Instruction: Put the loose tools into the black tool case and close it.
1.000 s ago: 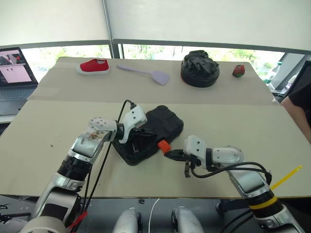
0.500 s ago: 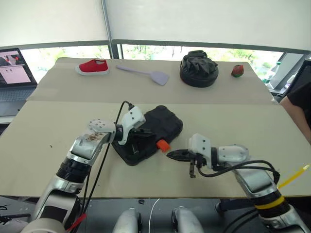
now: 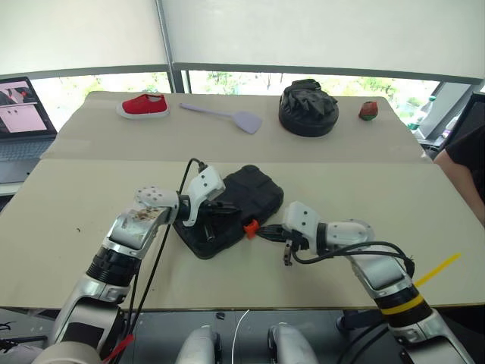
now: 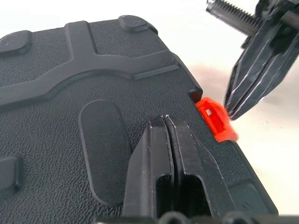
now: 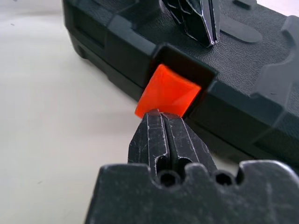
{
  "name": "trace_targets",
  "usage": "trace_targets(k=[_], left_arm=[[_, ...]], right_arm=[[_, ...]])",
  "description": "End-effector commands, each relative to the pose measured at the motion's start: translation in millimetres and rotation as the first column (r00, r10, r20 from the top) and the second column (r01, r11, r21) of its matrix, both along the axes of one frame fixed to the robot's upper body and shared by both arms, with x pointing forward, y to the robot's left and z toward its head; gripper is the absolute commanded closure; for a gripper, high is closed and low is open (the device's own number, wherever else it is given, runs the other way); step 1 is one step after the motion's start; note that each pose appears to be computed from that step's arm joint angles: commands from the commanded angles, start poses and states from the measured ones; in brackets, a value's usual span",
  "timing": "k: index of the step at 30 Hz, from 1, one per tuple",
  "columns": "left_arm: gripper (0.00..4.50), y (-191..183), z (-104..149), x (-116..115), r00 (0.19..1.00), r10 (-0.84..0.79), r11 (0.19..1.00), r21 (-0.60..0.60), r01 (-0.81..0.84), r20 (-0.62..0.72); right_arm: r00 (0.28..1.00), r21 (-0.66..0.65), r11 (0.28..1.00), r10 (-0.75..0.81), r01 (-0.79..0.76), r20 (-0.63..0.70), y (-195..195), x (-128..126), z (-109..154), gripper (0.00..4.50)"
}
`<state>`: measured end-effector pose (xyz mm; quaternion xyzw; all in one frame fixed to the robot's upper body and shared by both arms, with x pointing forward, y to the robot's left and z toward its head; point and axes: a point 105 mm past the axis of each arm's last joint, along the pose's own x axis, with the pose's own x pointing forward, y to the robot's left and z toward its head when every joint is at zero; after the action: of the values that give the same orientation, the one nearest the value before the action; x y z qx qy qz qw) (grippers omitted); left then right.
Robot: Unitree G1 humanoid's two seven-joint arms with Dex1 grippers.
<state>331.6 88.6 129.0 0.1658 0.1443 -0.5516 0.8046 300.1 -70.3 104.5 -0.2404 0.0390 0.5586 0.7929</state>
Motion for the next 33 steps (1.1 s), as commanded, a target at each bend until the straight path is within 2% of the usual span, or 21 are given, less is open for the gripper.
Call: trace_targets(k=[1,5,10,19,25,33], left_arm=[[4.39,18,-39,-6,0.986,0.079,0.993,0.097,-0.065,-0.148],[4.39,20,-41,-7,0.984,0.089,0.992,0.104,-0.074,-0.155],[4.39,22,-42,-7,0.98,0.101,0.99,0.116,-0.082,-0.17],[4.39,25,-46,-9,0.975,0.116,0.987,0.133,-0.091,-0.192],[4.39,26,-48,-10,0.972,0.123,0.986,0.139,-0.096,-0.2],[4.39,27,-52,-13,0.969,0.123,0.984,0.15,-0.091,-0.216]], right_arm=[[0.998,0.036,0.999,0.001,-0.003,0.063,4,5,12,4.5],[0.998,0.058,0.998,-0.003,-0.001,0.061,11,8,9,4.5],[0.997,0.152,0.988,-0.009,-0.004,0.08,20,11,17,4.5],[0.998,0.04,0.998,-0.047,0.049,-0.034,16,14,-12,4.5],[0.999,0.086,0.996,-0.034,0.035,-0.013,27,17,-1,4.5],[1.0,0.086,0.996,-0.024,0.025,-0.013,26,12,13,4.5]])
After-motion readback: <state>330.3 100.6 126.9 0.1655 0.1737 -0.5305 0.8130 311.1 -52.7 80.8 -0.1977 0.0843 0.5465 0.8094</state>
